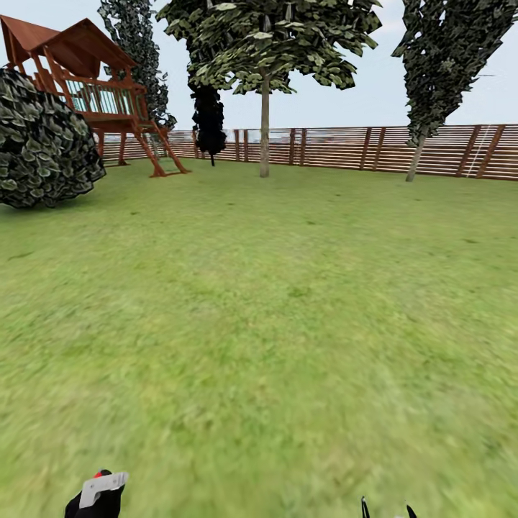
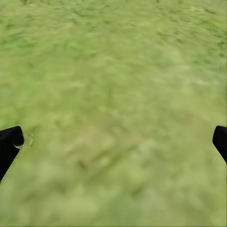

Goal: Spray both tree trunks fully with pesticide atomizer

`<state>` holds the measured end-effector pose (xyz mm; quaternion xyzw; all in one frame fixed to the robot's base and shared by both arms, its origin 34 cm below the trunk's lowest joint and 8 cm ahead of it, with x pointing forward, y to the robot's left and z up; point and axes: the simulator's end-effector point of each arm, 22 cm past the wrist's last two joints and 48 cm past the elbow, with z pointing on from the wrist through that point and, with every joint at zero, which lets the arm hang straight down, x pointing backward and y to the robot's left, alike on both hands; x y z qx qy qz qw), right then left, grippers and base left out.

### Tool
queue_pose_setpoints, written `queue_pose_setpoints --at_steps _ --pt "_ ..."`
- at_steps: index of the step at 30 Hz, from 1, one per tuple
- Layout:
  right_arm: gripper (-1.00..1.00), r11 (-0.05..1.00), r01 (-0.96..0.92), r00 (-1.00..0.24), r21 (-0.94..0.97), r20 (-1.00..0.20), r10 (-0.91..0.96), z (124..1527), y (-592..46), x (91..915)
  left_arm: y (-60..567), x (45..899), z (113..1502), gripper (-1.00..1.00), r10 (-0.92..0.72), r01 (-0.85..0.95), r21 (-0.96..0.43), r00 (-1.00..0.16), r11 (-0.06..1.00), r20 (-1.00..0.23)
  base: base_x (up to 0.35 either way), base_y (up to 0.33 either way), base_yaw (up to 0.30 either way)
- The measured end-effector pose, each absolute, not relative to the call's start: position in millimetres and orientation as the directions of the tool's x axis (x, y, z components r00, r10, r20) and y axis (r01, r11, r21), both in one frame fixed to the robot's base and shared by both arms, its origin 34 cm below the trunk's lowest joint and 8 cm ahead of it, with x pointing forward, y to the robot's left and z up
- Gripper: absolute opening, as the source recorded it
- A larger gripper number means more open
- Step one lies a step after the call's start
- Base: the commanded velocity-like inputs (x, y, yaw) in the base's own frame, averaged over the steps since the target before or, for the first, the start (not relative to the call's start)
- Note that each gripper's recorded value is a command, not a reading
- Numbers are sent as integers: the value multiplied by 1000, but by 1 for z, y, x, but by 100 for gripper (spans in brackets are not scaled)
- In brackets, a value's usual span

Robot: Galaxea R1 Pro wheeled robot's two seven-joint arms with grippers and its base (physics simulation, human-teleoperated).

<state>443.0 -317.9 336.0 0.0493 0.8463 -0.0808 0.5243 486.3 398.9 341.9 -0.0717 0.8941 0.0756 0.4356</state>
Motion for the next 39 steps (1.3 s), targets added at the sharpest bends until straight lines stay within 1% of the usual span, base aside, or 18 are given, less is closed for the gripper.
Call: queue_pose_setpoints --at_steps 39 --pt "100 982 169 -445 -85 -896 -1 336 -318 443 398 486 341 -100 -64 -195 72 -611 978 -789 340 0 0"
